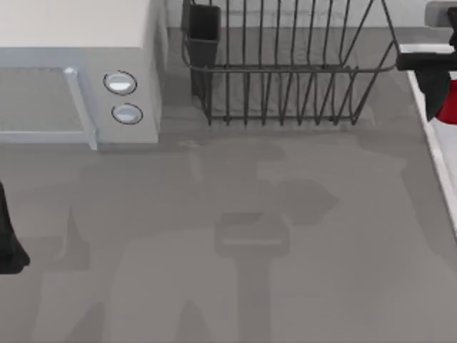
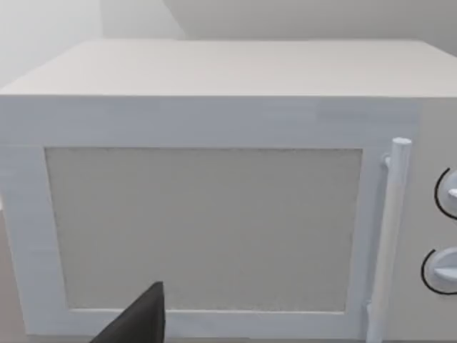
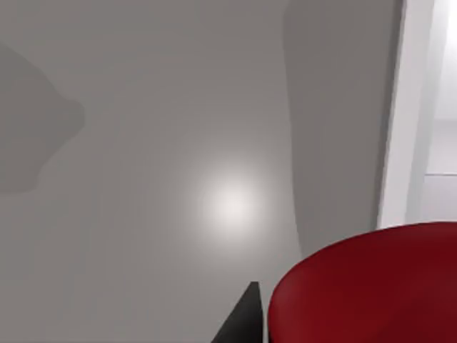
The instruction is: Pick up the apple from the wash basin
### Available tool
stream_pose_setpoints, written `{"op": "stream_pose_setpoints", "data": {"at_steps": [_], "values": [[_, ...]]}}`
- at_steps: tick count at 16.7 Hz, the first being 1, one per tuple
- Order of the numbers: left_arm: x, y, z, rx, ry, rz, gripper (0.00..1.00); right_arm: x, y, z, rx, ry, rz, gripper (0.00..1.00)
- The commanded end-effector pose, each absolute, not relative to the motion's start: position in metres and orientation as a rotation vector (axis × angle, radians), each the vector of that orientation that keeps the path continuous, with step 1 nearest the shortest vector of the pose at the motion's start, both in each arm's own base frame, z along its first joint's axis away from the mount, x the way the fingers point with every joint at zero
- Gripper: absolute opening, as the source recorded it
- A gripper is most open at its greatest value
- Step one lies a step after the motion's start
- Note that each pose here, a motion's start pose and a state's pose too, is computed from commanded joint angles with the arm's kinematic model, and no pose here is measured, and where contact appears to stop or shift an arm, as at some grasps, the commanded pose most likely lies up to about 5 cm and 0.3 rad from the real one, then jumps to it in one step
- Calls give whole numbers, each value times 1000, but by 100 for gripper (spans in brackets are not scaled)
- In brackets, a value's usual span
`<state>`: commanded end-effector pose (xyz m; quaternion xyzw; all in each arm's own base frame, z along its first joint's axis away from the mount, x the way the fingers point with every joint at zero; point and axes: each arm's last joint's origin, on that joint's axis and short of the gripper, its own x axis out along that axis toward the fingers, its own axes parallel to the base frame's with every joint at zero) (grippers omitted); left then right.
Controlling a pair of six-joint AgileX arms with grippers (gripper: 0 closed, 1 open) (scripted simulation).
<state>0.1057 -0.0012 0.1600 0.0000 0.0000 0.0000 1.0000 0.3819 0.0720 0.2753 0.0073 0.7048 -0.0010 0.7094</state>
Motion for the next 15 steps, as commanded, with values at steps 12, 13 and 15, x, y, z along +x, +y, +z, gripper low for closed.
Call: {"op": "stream_pose_setpoints", "data": {"at_steps": [12, 13, 15], "values": [[106, -1, 160, 0, 0, 0, 100, 270, 246, 270, 8, 1571, -8, 0], [106, -1, 160, 0, 0, 0, 100, 270, 246, 270, 8, 1571, -8, 0], [106, -1, 160, 0, 0, 0, 100, 272, 246, 268, 10, 1575, -12, 0]]}}
